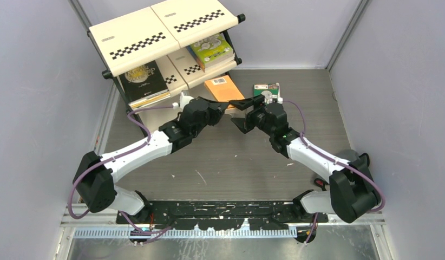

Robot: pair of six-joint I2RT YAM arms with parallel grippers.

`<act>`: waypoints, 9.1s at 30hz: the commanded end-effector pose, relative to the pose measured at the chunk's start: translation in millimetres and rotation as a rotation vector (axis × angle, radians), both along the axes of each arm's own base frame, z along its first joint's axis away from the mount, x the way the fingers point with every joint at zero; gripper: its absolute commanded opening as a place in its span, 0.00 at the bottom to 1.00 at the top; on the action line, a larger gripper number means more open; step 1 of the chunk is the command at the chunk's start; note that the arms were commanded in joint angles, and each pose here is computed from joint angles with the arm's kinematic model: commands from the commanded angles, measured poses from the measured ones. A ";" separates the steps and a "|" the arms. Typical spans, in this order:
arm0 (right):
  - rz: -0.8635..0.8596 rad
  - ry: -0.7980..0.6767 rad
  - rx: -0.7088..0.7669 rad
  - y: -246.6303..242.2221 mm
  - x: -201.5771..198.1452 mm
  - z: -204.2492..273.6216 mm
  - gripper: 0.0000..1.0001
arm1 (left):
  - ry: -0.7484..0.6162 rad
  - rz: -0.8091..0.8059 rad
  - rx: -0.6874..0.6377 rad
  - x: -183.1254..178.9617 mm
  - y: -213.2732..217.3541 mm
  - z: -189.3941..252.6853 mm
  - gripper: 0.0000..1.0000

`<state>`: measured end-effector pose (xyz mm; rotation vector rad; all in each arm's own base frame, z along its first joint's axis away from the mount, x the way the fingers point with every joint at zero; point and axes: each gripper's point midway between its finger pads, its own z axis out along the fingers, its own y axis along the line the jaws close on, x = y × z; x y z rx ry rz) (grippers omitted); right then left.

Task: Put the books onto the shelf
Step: Pick up the book from the center of the board, then place the book on the shelf.

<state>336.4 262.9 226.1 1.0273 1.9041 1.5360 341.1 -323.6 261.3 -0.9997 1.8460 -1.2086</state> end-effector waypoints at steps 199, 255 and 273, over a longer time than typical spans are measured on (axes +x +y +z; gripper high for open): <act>-0.007 -0.437 -0.226 68.0 238.6 127.8 0.20 | -0.305 -0.216 0.540 -77.2 96.0 18.3 0.43; 0.082 -0.314 -0.591 19.0 234.4 92.0 0.63 | -0.282 -0.222 0.473 -61.8 90.8 13.2 0.40; 0.037 -0.325 -0.682 -6.1 215.7 96.6 0.64 | -0.278 -0.238 0.470 -61.7 87.0 9.6 0.39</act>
